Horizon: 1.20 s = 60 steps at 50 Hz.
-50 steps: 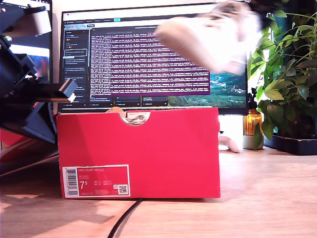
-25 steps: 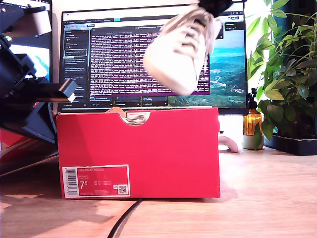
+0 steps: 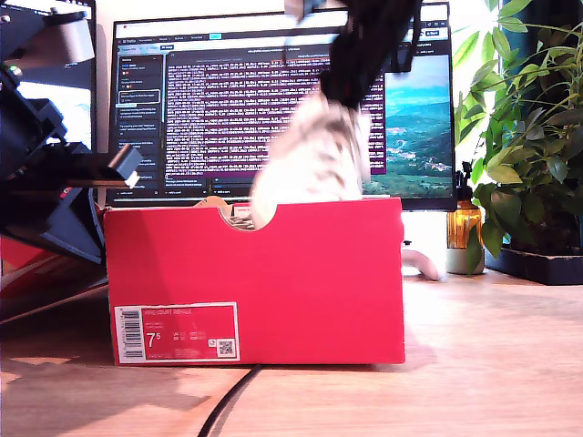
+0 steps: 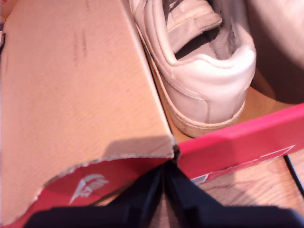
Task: Pack the white shoes by picking the first shoe and placing it inside the red shoebox, left side, then picking and rotating the second shoe and placing it in the shoebox
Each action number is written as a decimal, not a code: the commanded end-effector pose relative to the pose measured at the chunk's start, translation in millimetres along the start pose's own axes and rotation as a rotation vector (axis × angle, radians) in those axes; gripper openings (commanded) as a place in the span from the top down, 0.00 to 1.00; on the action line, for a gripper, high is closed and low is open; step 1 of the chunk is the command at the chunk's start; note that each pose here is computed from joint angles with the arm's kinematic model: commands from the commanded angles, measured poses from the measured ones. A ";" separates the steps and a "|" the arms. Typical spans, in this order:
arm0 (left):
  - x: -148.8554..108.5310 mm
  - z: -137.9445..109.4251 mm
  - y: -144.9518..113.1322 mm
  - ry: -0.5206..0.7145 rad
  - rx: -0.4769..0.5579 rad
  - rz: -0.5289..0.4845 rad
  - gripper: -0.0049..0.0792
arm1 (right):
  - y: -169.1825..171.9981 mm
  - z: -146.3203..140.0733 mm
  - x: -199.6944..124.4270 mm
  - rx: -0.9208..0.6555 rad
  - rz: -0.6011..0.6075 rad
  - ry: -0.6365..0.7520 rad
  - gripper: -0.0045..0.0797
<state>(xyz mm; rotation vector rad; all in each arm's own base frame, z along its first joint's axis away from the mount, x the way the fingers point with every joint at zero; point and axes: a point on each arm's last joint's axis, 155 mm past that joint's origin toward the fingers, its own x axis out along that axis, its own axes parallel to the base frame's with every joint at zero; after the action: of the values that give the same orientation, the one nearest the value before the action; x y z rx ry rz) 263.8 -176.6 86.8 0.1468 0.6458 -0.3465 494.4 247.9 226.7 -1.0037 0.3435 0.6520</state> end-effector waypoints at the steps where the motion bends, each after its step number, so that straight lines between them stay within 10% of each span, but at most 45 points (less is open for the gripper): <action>1: 0.0 5.2 -2.3 -0.014 -0.003 -0.006 0.96 | -10.5 5.1 -7.3 -0.025 -0.032 -0.008 0.96; 27: 0.0 5.2 -2.3 -0.014 -0.003 -0.006 0.96 | 58.3 -54.5 26.8 -0.065 0.194 0.194 0.96; 44: 0.0 5.2 -2.3 -0.014 -0.003 -0.006 0.96 | 50.9 -43.9 35.5 -0.038 0.147 0.156 0.62; 60: 0.0 5.2 -2.3 -0.014 -0.003 -0.006 0.96 | 43.0 -43.1 36.5 -0.010 0.104 0.167 0.60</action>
<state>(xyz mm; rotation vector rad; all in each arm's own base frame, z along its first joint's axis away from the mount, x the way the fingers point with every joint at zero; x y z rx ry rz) 264.2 -177.0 87.5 0.1445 0.6428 -0.3475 495.7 234.4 161.2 -1.0792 0.5311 0.6658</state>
